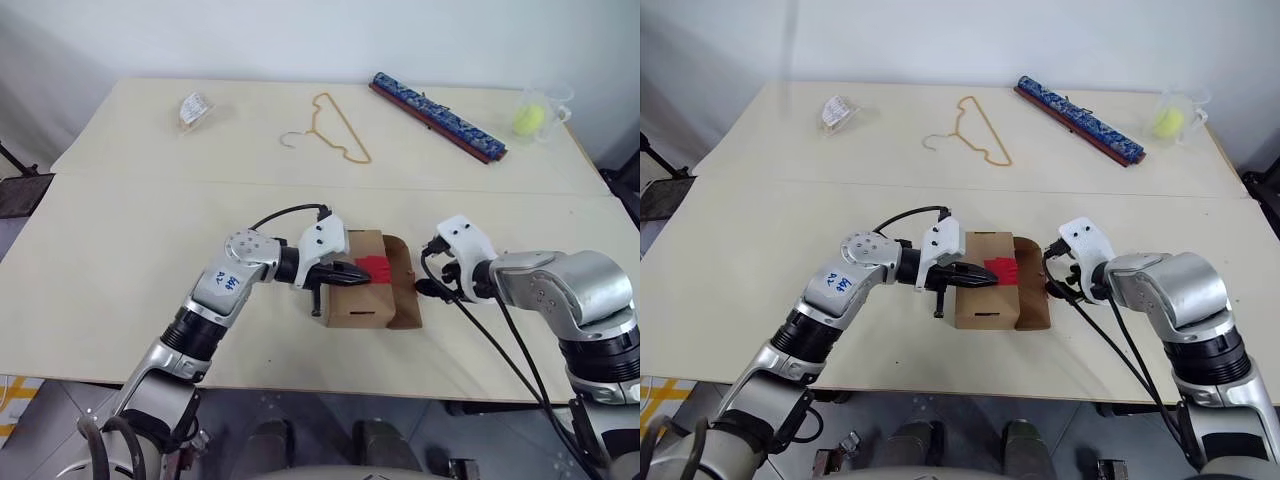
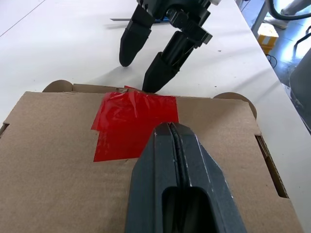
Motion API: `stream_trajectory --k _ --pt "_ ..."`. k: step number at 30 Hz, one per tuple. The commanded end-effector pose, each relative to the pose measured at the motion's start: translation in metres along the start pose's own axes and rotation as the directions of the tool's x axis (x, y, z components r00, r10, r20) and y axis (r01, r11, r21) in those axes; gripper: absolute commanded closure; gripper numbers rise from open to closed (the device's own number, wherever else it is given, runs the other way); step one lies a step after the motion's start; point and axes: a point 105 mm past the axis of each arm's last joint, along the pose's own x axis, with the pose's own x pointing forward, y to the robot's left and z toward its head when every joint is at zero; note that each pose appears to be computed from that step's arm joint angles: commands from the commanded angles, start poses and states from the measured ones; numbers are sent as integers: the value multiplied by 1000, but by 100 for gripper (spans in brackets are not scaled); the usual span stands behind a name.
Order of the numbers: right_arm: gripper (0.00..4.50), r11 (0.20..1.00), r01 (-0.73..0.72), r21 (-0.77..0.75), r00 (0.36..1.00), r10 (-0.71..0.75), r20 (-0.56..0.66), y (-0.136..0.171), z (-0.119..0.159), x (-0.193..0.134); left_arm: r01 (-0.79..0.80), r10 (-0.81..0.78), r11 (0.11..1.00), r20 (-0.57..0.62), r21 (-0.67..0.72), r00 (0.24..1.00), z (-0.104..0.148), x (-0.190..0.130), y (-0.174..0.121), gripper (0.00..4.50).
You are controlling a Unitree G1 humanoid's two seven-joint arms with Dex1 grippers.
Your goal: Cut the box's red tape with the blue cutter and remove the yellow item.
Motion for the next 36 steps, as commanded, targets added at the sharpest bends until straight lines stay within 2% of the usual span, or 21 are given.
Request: stream_trajectory --k 1,6,11,15,19,30,36 --pt "84 999 22 -40 997 -19 79 -6 15 -20 -7 4 999 -64 -52 998 -21 0 -3 450" --pt "84 997 31 -70 992 -22 126 -11 31 -40 -8 5 999 -69 -53 998 -22 -1 -2 450" --pt "84 999 -26 -47 986 34 165 1 44 -40 -4 0 999 -70 -54 998 -22 0 -2 450" --pt "84 998 -51 -35 987 56 149 14 37 -20 0 -4 999 -69 -53 998 -22 1 -2 450" --pt "84 998 -15 -64 990 24 136 14 26 -4 -4 1 999 -68 -51 998 -21 1 -1 450" --pt "84 974 37 -225 975 13 220 17 14 15 -12 8 999 -76 -52 997 -22 -4 0 450" --pt "84 980 57 -193 959 0 282 6 19 12 -17 13 999 -77 -47 997 -21 -5 2 450"
